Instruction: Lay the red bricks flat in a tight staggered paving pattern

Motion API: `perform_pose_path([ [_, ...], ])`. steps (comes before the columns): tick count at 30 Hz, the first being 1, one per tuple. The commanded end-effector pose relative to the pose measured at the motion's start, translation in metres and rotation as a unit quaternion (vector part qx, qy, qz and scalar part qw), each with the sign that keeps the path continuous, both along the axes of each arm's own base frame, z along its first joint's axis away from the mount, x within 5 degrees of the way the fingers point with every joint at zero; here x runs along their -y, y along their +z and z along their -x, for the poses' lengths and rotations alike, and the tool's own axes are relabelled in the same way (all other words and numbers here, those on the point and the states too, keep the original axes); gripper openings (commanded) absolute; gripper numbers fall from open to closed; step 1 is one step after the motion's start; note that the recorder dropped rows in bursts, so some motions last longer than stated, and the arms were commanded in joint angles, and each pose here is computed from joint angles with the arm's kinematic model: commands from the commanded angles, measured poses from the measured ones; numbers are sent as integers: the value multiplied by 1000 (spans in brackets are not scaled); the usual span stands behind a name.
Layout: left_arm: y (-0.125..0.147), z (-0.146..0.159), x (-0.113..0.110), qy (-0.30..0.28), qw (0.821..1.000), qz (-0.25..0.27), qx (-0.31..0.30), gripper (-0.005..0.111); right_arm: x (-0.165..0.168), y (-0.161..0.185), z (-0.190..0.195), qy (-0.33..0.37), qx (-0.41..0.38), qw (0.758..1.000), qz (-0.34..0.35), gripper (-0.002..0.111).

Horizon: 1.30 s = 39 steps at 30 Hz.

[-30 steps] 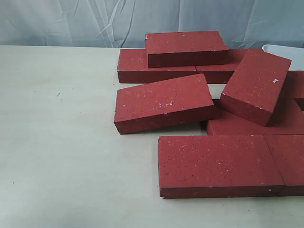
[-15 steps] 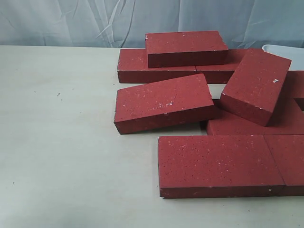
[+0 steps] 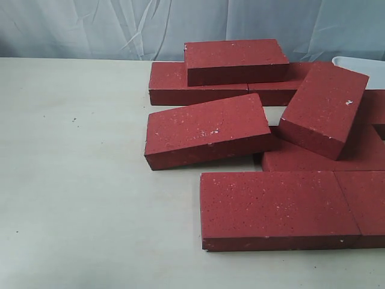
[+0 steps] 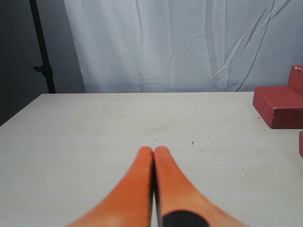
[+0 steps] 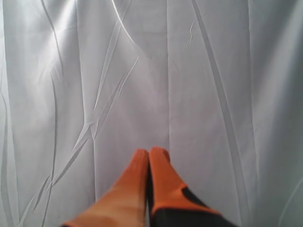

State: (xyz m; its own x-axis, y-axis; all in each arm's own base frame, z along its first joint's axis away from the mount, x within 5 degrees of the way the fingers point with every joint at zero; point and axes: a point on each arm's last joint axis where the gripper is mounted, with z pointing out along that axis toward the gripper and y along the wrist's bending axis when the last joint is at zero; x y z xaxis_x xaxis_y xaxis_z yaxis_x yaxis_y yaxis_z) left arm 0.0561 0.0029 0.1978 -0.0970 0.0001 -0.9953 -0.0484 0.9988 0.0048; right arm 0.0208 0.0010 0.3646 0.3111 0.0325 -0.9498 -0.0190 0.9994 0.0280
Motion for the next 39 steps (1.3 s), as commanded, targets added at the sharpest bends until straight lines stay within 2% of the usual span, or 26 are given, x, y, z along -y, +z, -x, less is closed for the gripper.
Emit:
perform_pose_path([
  [1,-1,0,0,-3,1000,-2,2,0,0,1,-11,1,-45,999,3,-1],
  [7,-1,0,0,-3,1000,-2,2,0,-1,6,-36,6,-158,987,5,-1],
  [16,-1,0,0,-3,1000,-2,2,0,-3,8,-81,17,-289,957,-6,-1],
  [21,-1,0,0,-3,1000,-2,2,0,-2,5,-104,9,-293,956,3,-1],
  [30,-1,0,0,-3,1000,-2,2,0,-3,-1,-116,18,-316,948,-14,-1],
  [32,-1,0,0,-3,1000,-2,2,0,-3,-7,-125,18,-338,941,-15,-1],
  [35,-1,0,0,-3,1000,-2,2,0,-4,-9,-150,21,-402,915,-14,-1],
  [39,-1,0,0,-3,1000,-2,2,0,-5,-6,-176,25,-450,892,-10,-1],
])
